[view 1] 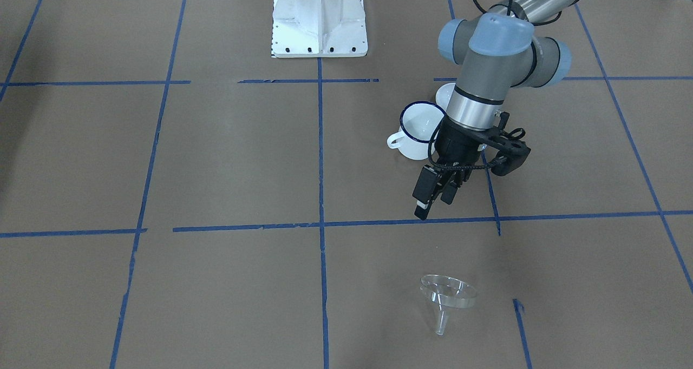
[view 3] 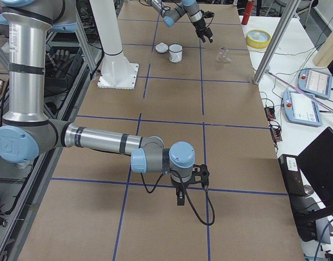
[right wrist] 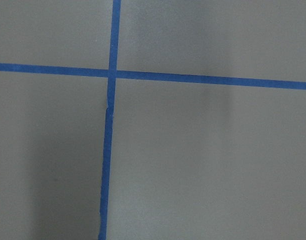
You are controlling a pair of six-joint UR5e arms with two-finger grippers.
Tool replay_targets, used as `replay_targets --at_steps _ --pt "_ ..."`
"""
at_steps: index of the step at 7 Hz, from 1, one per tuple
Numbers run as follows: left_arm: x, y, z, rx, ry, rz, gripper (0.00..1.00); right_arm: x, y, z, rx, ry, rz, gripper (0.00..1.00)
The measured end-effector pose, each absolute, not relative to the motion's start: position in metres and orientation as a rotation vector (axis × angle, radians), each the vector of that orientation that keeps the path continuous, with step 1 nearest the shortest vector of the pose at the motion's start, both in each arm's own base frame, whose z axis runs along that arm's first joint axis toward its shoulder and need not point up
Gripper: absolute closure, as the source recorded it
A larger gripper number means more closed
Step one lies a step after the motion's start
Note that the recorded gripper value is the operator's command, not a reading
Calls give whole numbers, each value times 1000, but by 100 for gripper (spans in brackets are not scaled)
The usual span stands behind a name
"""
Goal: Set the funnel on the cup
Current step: 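Reach the left gripper to the clear glass funnel farther away, then grasp the clear glass funnel with the left gripper and lift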
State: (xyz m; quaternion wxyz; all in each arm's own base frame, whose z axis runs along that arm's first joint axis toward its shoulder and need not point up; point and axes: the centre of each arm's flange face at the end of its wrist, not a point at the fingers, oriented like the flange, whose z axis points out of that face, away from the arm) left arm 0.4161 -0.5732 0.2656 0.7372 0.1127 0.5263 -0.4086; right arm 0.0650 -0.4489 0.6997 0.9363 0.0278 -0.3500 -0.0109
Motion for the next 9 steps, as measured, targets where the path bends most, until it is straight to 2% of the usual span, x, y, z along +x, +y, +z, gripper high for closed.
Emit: replay_targets --at_steps 3,4,7,9 --pt "452 -639 314 307 1169 -1055 7 65 -449 700 57 -715 -22 0" --pt "461 -654 326 309 1171 -1070 12 65 -449 699 57 -715 -22 0" --pt "466 -676 329 313 1177 -1096 77 65 -449 699 57 -715 -22 0" --pt "463 -682 328 316 1178 -1104 100 65 -449 699 57 -715 -22 0"
